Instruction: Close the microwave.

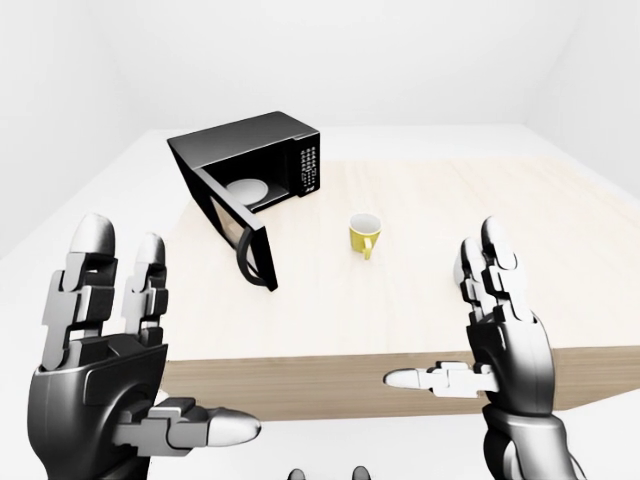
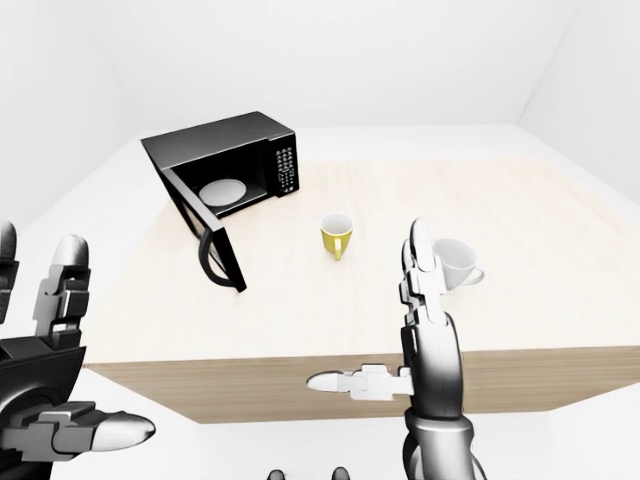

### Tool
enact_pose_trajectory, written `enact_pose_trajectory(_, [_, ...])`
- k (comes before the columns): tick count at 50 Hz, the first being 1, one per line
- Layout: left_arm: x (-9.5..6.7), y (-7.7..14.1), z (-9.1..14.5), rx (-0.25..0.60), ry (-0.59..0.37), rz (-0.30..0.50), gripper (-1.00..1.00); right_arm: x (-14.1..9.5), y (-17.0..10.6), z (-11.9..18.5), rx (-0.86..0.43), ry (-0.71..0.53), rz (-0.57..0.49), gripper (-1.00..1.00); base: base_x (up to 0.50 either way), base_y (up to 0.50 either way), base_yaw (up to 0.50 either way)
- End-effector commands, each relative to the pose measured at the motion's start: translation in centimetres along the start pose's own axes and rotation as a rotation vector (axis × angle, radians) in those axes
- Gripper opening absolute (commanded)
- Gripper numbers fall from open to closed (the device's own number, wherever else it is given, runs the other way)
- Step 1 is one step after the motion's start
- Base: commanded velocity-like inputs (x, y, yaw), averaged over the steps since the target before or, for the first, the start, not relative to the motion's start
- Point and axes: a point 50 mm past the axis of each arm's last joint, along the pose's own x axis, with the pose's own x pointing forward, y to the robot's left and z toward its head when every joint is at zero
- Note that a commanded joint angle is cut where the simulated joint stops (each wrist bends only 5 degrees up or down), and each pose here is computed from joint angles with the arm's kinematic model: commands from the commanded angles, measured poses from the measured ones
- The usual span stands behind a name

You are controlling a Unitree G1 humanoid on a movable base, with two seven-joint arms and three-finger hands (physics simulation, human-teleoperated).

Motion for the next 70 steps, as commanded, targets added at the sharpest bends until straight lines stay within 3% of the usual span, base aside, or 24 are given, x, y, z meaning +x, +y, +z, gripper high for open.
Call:
enact_pose_trajectory(1, [0.2, -0.1, 0.1, 0.014, -0.018, -0.003, 1.0, 0.0, 0.1, -0.2, -0.002, 0.008, 0.004, 1.0, 0.0, 0.5, 0.0])
enact_pose_trajectory(57, [0.3, -0.2, -0.3, 0.024, -0.017, -0.006, 1.0, 0.4, 0.3, -1.0, 0.002, 0.029, 0.002, 1.0, 0.0, 0.5, 0.0])
enact_pose_trajectory(70, [0.3, -0.6, -1.0, 0.041, 0.023, -0.007, 1.0, 0.8, 0.2, -0.9, 0.004, 0.008, -0.035, 1.0, 0.0, 0.05, 0.0])
